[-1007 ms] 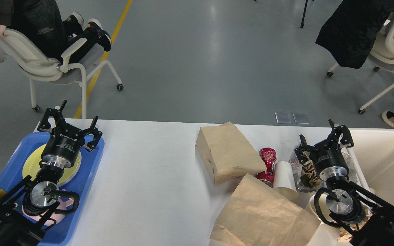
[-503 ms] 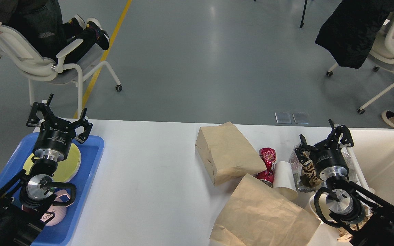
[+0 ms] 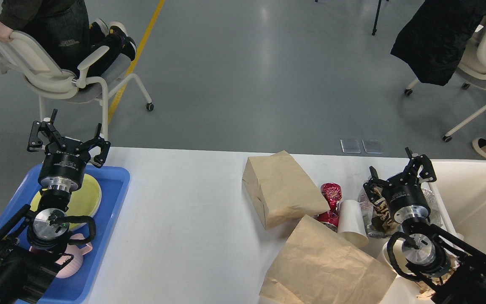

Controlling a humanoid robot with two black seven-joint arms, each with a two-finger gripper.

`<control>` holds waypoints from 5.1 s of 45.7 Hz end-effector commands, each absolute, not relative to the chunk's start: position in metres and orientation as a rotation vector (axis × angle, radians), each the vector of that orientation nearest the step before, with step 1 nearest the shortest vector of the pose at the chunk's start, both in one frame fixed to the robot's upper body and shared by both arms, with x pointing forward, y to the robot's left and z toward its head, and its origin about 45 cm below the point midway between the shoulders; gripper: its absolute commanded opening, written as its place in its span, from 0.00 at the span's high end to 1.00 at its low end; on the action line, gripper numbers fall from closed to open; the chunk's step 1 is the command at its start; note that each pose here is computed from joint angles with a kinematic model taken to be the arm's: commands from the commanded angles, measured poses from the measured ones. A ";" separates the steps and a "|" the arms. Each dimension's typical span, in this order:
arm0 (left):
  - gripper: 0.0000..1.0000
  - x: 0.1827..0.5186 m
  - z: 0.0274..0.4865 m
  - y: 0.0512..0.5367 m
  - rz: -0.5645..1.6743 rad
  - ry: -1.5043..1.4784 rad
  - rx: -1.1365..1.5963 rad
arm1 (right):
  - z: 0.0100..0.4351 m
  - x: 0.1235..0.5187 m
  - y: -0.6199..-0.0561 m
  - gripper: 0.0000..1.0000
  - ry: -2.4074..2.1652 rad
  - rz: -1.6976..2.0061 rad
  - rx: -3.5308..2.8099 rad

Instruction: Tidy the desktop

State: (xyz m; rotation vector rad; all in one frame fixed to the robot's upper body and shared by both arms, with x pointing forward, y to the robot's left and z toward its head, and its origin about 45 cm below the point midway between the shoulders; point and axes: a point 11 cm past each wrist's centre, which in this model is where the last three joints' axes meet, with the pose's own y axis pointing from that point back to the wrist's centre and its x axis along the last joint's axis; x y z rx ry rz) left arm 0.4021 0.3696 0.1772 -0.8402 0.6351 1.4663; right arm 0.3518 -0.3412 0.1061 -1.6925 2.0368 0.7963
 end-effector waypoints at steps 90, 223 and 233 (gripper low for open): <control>0.04 0.404 0.128 0.349 1.383 0.719 -0.829 | 0.106 0.352 -0.342 0.00 2.037 0.794 -1.692; 0.04 0.404 0.128 0.349 1.383 0.719 -0.829 | 0.113 0.378 -0.298 0.00 1.845 1.032 -1.825; 0.04 0.404 0.128 0.349 1.383 0.718 -0.830 | 0.104 0.370 -0.286 0.00 1.863 1.007 -1.962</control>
